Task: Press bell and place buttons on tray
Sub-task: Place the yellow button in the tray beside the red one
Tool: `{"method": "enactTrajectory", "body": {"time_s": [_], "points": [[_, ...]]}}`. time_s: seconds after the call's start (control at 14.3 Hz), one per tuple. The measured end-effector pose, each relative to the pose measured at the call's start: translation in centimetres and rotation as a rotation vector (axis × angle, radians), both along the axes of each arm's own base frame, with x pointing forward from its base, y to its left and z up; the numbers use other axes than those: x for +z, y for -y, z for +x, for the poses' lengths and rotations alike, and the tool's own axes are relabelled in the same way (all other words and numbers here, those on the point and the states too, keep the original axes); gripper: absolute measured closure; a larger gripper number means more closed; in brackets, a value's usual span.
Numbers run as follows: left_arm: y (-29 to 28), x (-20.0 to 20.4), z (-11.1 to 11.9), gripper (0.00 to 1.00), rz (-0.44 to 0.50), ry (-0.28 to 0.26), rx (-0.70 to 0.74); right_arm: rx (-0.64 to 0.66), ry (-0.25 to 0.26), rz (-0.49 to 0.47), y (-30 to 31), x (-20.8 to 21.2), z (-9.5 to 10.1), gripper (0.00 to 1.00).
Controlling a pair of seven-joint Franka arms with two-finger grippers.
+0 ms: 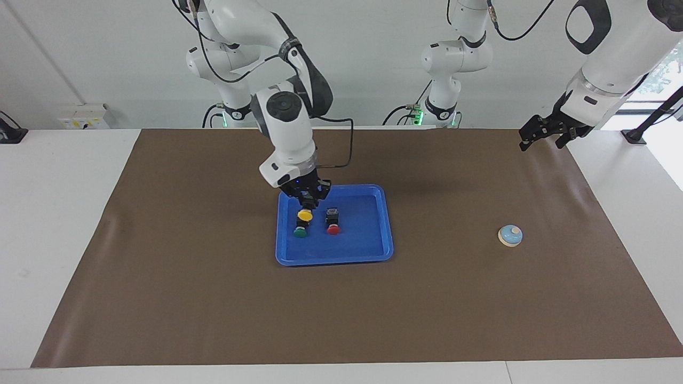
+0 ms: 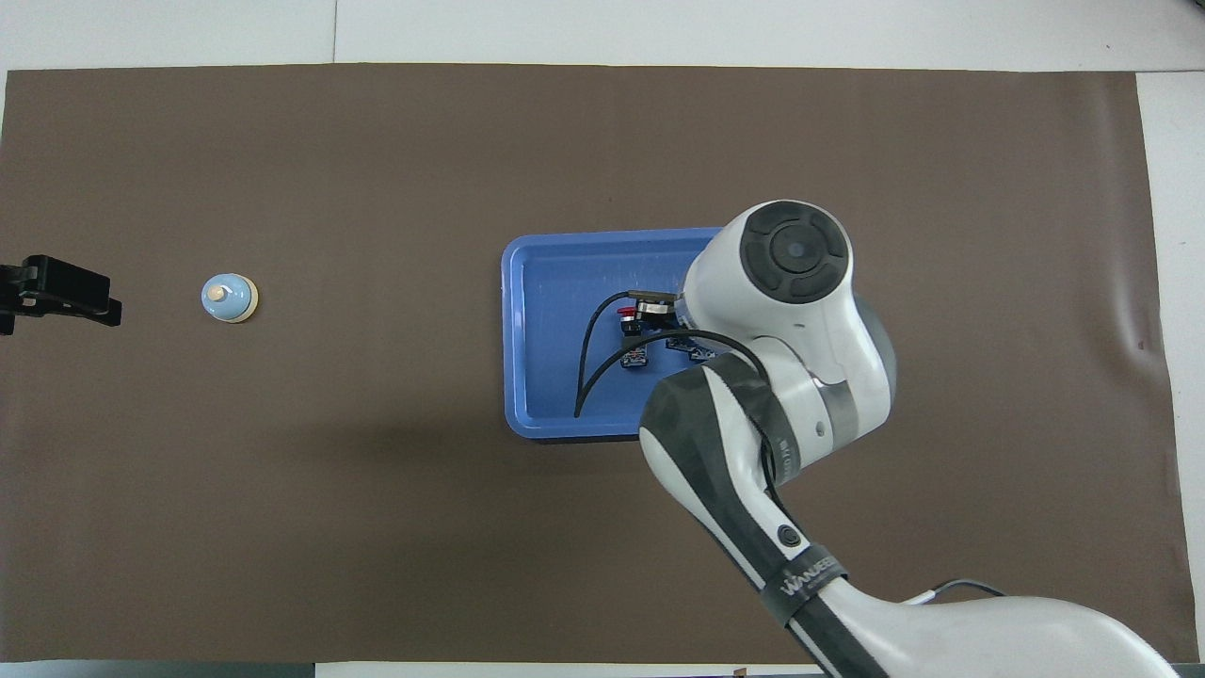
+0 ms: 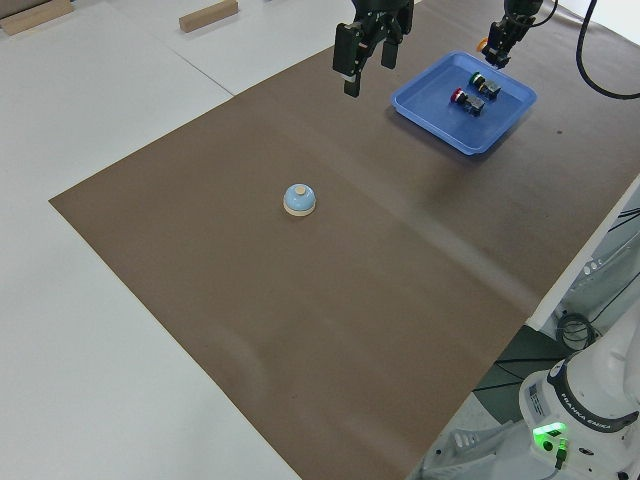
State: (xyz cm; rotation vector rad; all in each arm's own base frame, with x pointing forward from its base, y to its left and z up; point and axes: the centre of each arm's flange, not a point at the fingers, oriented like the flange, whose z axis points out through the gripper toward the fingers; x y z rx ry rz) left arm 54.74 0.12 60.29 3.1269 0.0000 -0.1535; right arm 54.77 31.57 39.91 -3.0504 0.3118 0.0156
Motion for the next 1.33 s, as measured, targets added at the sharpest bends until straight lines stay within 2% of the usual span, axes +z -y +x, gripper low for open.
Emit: {"method": "enactTrajectory", "body": {"time_s": [0.21,0.42,0.84,1.33], "points": [[0.0,0.0,0.0,0.00,0.000,0.000,0.000,-0.056,-0.008,-0.005,-6.4,-2.0,-0.7,0.59],[0.0,0.0,0.0,0.00,0.000,0.000,0.000,-0.054,-0.001,-0.008,-10.2,-6.2,-1.5,0.59],[0.0,0.0,0.0,0.00,0.000,0.000,0.000,-0.063,0.010,-0.007,-10.0,-7.9,-1.3,0.59],[0.0,0.0,0.0,0.00,0.000,0.000,0.000,-0.023,0.001,-0.014,-11.0,-9.3,-2.9,0.59]]}}
